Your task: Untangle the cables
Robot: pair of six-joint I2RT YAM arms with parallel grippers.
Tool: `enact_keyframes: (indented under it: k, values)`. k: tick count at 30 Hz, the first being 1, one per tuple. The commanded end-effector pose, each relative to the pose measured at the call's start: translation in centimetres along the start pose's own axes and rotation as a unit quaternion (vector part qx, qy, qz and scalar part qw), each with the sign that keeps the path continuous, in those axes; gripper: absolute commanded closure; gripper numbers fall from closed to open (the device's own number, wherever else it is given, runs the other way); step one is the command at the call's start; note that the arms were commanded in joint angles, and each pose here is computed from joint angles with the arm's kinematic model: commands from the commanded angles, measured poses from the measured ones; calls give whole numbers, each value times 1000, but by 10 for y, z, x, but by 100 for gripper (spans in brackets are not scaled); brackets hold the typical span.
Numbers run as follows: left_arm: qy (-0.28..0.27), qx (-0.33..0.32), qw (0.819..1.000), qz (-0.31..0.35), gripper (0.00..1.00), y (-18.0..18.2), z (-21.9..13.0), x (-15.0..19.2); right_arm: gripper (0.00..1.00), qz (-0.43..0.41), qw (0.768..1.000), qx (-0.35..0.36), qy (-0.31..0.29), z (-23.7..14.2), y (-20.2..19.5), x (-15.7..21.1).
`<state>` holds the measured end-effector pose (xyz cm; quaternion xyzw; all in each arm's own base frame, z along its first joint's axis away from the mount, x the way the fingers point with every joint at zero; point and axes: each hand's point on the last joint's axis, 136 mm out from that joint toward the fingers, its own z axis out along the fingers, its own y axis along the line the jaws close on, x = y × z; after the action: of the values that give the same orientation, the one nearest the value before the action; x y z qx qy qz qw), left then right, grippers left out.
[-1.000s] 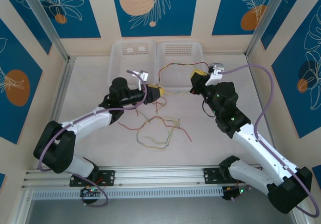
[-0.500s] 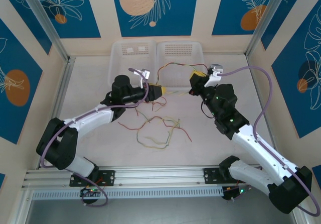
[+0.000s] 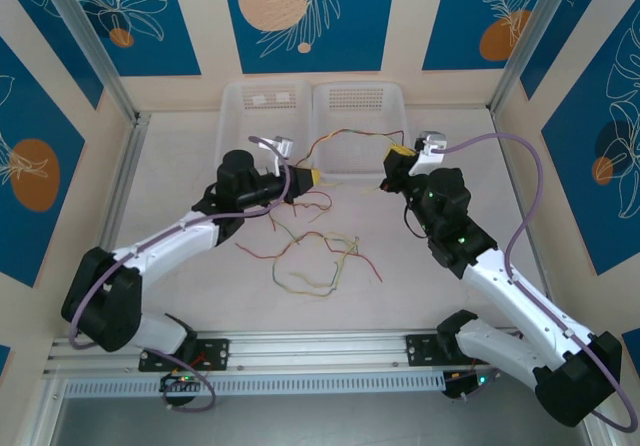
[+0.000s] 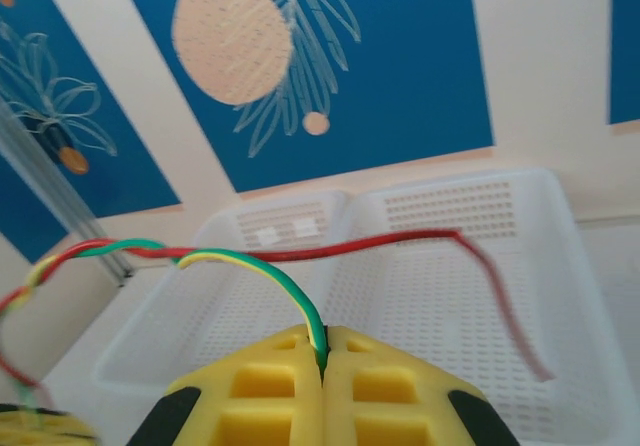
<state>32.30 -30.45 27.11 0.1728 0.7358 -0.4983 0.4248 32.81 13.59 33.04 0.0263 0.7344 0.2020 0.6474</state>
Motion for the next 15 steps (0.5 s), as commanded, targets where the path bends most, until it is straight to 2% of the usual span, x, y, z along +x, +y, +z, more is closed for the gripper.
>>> enact_keyframes:
  k: [1,8,15]
  values:
    - [-16,-14,1000,23,100,-1,-16,-9,100,-13,997,81,-1,-6,-38,-3]
    - [-32,-13,999,11,100,7,-44,-27,100,7,986,164,35,-12,-93,9]
    - [-49,-54,997,22,100,23,-72,-37,100,6,988,147,42,-11,-97,16]
